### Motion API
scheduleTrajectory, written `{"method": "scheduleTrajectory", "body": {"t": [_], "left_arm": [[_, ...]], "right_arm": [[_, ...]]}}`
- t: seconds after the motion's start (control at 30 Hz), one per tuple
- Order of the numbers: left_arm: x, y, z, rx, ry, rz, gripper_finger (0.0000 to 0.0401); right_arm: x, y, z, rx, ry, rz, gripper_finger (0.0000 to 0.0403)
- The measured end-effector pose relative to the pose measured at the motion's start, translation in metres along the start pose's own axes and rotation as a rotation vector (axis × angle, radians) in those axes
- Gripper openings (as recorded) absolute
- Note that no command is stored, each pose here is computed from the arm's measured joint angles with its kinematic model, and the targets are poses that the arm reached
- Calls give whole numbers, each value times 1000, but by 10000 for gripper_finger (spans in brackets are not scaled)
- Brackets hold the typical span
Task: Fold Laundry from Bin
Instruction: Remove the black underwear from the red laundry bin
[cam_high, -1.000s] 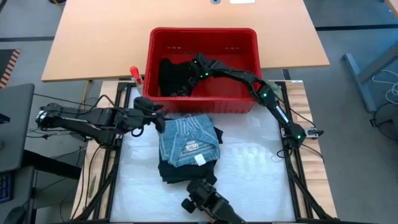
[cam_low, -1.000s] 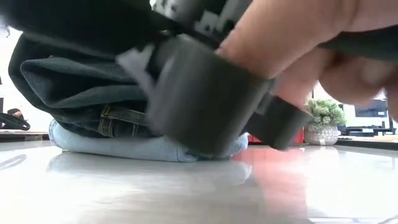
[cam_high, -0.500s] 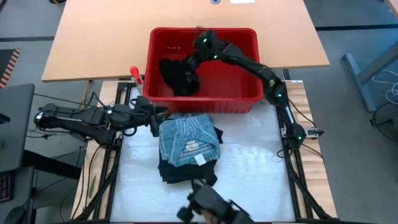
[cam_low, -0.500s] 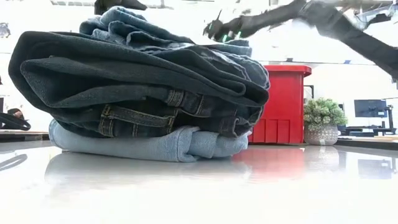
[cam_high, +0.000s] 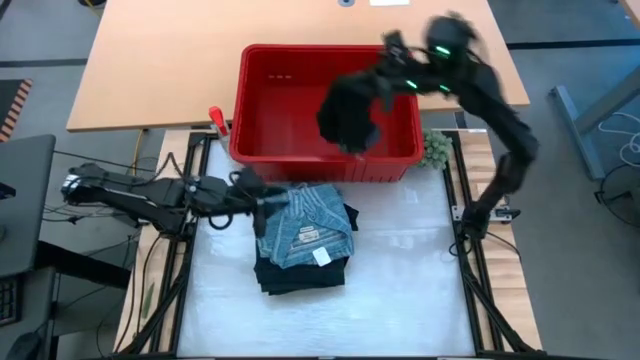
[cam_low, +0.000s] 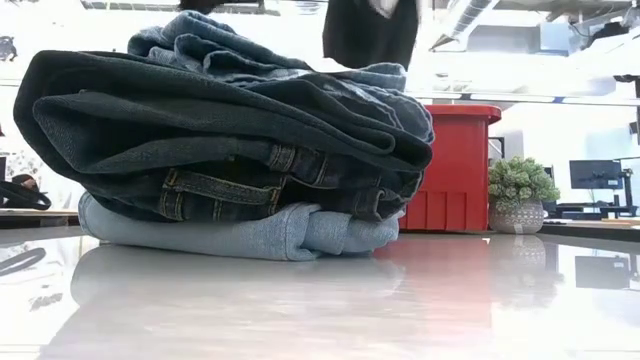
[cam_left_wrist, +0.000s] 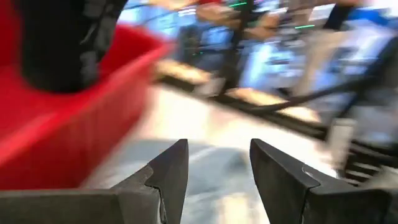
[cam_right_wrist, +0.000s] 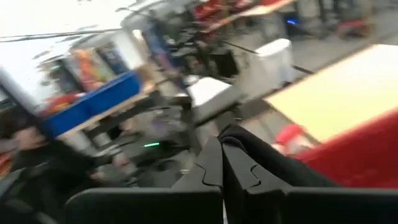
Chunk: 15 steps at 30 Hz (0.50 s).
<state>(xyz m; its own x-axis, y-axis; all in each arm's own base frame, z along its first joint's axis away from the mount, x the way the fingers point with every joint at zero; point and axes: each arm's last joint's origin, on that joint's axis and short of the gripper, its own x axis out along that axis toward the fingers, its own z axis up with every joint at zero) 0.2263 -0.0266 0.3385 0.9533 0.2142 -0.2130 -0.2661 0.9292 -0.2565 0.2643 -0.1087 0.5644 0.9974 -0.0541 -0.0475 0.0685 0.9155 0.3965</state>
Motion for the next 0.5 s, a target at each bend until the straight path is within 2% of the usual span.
{"method": "scheduleTrajectory", "body": {"t": [0.13,0.2,0.27,0.33,0.5], "left_arm": [[16,-31,-3,26,-69,-263,160],[23,-46,-6,15,-120,-343,160],[31,-59,-12,-7,-150,-375,160],[39,-70,-22,-50,-166,-361,160],[59,-101,-50,-177,-260,-338,160]], "right_arm": [[-40,64,-10,-33,20,98,16],[-60,91,-18,-45,51,156,17],[-80,116,-27,-51,85,200,17],[-98,135,-38,-63,126,218,17],[-129,174,-71,-117,201,170,18]]}}
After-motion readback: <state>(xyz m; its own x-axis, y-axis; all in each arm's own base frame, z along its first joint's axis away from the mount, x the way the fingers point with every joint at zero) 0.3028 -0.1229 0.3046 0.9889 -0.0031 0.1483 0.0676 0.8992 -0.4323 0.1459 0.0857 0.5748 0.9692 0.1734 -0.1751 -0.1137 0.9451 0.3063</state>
